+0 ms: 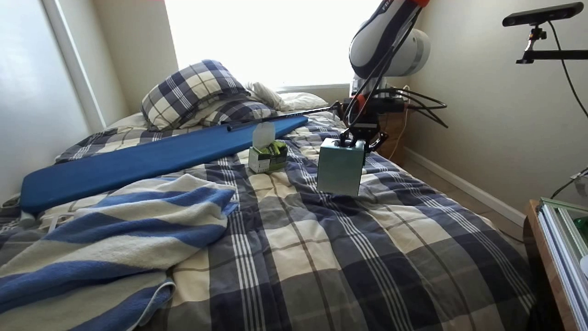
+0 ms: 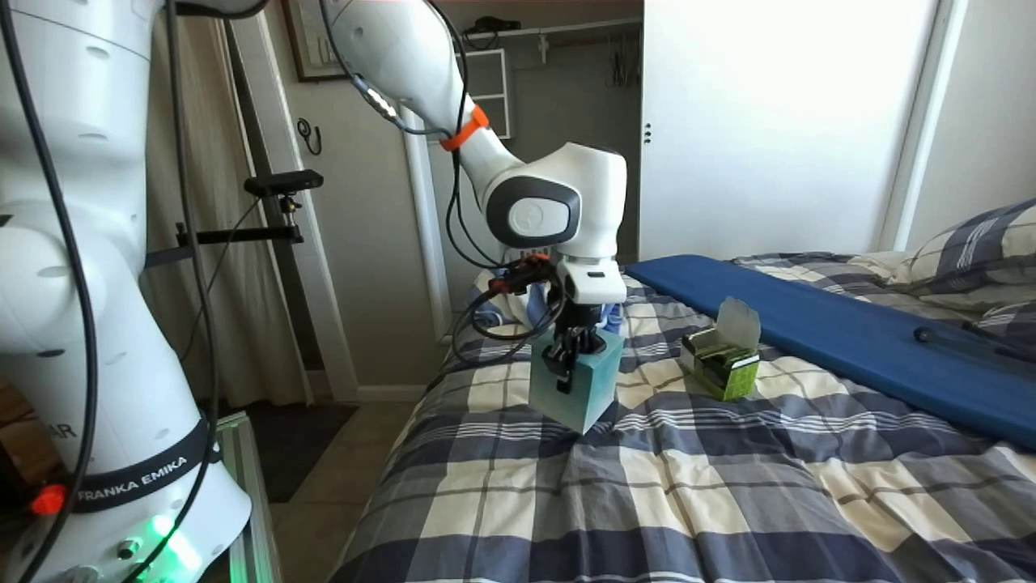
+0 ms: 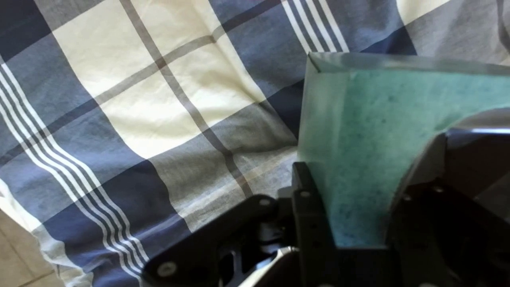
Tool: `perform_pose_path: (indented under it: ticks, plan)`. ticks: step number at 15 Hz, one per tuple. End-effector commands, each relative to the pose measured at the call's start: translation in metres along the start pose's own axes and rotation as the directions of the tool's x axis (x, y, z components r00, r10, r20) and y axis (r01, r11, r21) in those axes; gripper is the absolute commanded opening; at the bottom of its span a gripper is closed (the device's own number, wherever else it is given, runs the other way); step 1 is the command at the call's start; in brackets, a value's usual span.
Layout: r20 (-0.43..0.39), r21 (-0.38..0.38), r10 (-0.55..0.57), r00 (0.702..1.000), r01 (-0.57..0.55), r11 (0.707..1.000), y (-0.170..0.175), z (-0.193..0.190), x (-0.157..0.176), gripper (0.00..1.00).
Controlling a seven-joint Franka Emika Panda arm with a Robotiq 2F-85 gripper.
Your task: Move the blue box to the right
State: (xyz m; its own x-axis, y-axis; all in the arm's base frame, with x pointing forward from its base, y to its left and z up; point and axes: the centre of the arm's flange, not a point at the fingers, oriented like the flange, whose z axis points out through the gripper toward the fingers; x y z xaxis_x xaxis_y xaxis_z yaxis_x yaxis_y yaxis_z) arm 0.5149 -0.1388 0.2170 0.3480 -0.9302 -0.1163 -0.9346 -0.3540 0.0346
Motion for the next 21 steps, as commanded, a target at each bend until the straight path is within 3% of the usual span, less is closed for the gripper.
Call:
perform_pose_path:
  ticks: [1, 4, 7, 11, 14, 15, 18, 21]
  plan:
    - [-0.070, 0.013, 0.084, 0.994, -0.083, 0.996, 0.002, 0.001, 0.013, 0.01]
    - [-0.145, 0.051, 0.228, 0.963, -0.223, 0.974, 0.022, -0.008, 0.062, 0.01]
    - [-0.200, 0.050, 0.363, 0.910, -0.361, 0.931, 0.051, -0.004, 0.115, 0.01]
    - [-0.252, 0.069, 0.542, 0.802, -0.544, 0.836, 0.092, -0.007, 0.187, 0.01]
    - [-0.311, 0.123, 0.640, 0.703, -0.638, 0.760, 0.104, -0.017, 0.236, 0.01]
    - [-0.305, 0.141, 0.659, 0.688, -0.651, 0.745, 0.102, -0.023, 0.249, 0.01]
    - [-0.298, 0.211, 0.676, 0.673, -0.645, 0.735, 0.087, -0.041, 0.280, 0.01]
    - [-0.251, 0.265, 0.654, 0.713, -0.599, 0.755, 0.062, -0.053, 0.299, 0.01]
